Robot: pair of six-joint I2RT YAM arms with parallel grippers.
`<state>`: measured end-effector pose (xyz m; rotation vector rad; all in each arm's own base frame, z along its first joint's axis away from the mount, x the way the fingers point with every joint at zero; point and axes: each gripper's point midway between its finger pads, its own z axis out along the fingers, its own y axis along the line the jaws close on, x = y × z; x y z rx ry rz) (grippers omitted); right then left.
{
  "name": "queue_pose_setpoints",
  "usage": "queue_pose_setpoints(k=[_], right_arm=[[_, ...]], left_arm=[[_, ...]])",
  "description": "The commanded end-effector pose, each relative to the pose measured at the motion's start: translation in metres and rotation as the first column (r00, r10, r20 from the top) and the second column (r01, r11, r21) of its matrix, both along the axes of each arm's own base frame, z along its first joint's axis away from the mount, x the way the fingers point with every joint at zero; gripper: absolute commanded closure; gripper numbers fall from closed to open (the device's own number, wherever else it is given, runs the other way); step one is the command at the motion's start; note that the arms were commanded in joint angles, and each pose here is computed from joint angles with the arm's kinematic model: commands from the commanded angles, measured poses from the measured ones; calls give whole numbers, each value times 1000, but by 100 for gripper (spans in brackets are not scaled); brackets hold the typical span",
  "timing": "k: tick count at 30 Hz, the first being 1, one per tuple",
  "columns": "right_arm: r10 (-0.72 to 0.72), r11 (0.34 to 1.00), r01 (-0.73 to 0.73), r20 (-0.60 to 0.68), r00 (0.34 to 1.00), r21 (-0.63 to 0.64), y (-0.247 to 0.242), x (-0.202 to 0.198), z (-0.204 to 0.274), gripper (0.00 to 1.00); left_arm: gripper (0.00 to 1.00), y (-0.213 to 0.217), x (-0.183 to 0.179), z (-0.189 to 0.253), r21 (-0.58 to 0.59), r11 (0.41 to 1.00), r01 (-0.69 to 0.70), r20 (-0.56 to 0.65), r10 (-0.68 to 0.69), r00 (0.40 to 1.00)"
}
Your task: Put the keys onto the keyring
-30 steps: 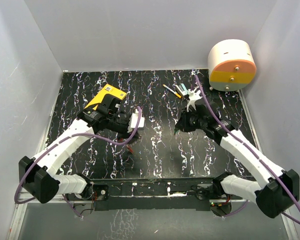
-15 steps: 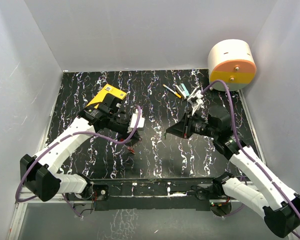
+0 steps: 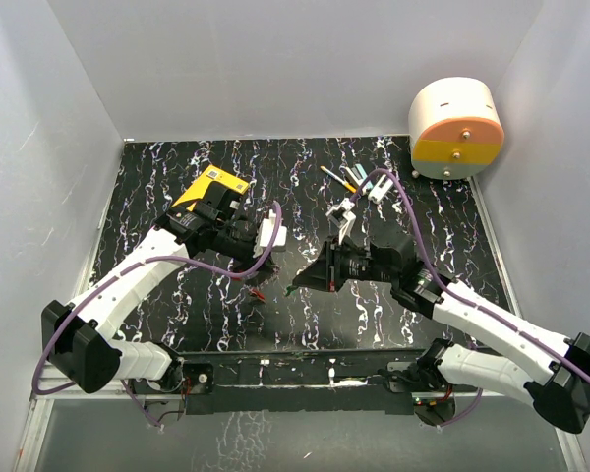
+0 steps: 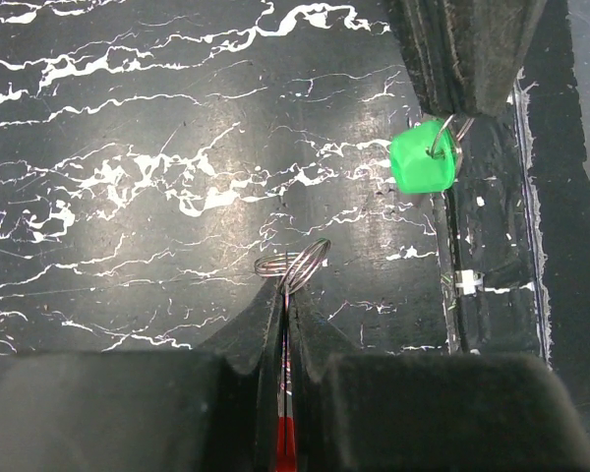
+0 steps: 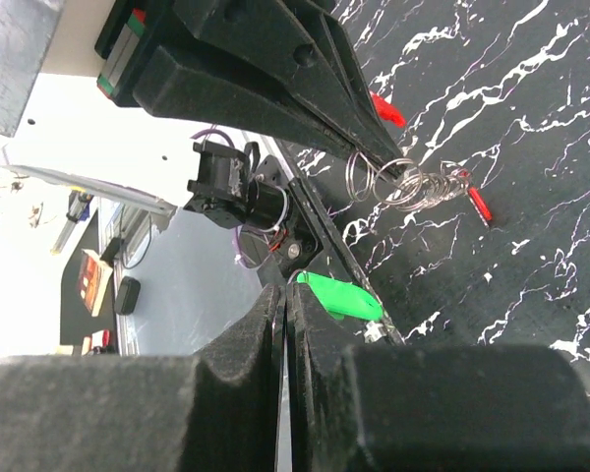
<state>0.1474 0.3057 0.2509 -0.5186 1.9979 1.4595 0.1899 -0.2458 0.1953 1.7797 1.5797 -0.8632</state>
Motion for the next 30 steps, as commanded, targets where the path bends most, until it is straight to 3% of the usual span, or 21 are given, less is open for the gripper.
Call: queue_pose_setpoints(k=[1,30], right_arm=[[-45,993,34,99,994,115,11,14,49,92],[-123,991,120,47,991,61,38,46,49,92]], left_arm=[[100,-1,5,17,-35,999,-23,31,24,999],[100,-3,16,28,-30,996,-86,54,88,995]])
